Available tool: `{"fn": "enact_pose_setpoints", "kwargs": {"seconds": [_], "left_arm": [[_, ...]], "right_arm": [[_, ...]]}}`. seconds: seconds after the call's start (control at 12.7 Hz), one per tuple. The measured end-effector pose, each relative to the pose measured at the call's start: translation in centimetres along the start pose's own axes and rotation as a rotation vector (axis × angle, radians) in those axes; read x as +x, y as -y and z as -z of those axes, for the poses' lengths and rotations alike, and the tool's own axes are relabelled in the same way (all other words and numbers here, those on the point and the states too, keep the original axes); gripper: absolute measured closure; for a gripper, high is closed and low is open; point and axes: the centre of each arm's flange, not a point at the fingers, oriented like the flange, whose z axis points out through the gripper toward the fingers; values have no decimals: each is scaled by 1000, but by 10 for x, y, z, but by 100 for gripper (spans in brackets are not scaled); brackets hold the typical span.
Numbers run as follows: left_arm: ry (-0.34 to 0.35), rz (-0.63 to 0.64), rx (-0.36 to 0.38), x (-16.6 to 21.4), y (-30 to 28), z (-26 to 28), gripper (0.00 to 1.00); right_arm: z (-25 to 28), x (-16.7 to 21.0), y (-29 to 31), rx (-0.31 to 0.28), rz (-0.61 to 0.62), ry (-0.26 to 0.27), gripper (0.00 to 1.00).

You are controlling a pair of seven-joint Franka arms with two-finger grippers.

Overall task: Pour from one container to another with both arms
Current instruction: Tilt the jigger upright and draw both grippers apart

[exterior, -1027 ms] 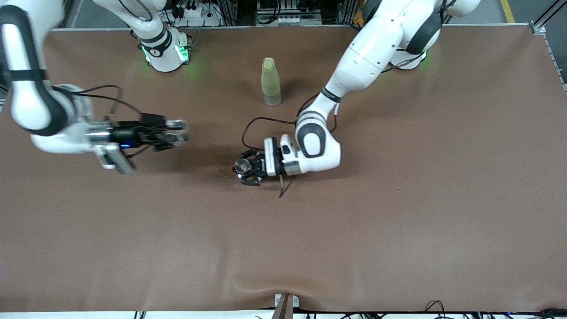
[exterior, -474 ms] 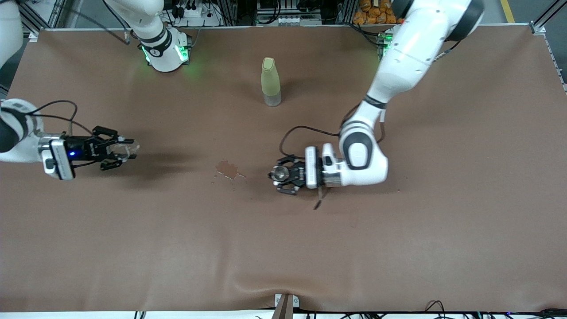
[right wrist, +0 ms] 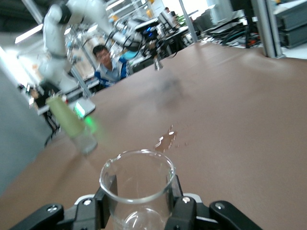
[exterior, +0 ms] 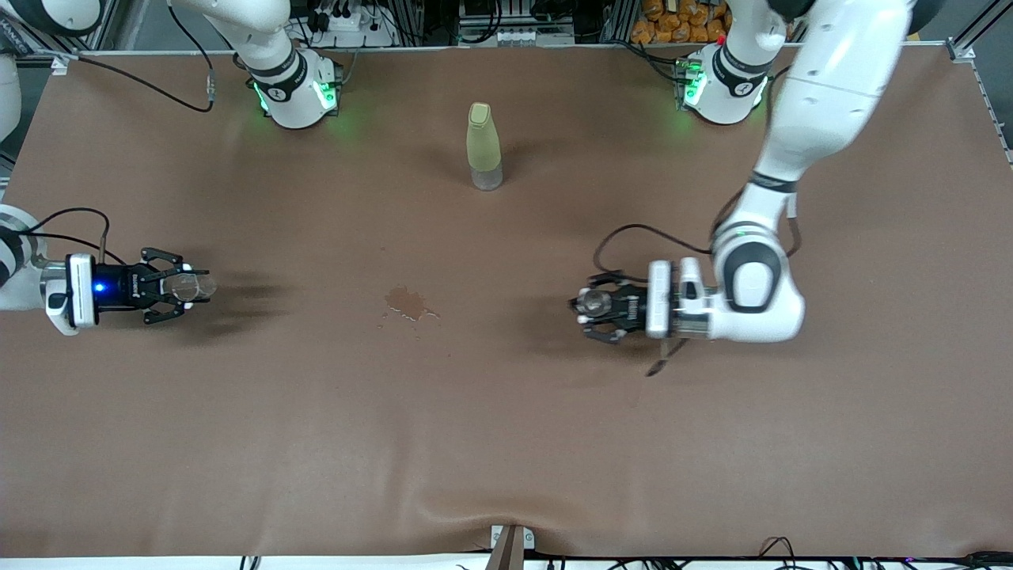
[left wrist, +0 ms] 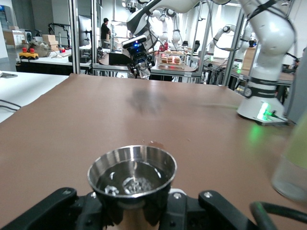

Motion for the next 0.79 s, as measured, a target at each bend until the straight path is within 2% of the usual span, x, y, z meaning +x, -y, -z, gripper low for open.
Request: {"fn": "enact_pose_setpoints", "kwargs": {"seconds": [0.16, 0.4, 0.79], "left_arm": [[-1, 1, 6, -16, -13, 53, 91], [-14, 6, 59, -58, -35, 122, 91], [-57, 19, 170, -109, -74, 215, 91]], "right_arm": [[4, -7, 2, 9, 83, 20, 50], [-5, -35, -3, 20, 188, 1, 50], [-17, -79, -13, 2, 251, -2, 50]]}}
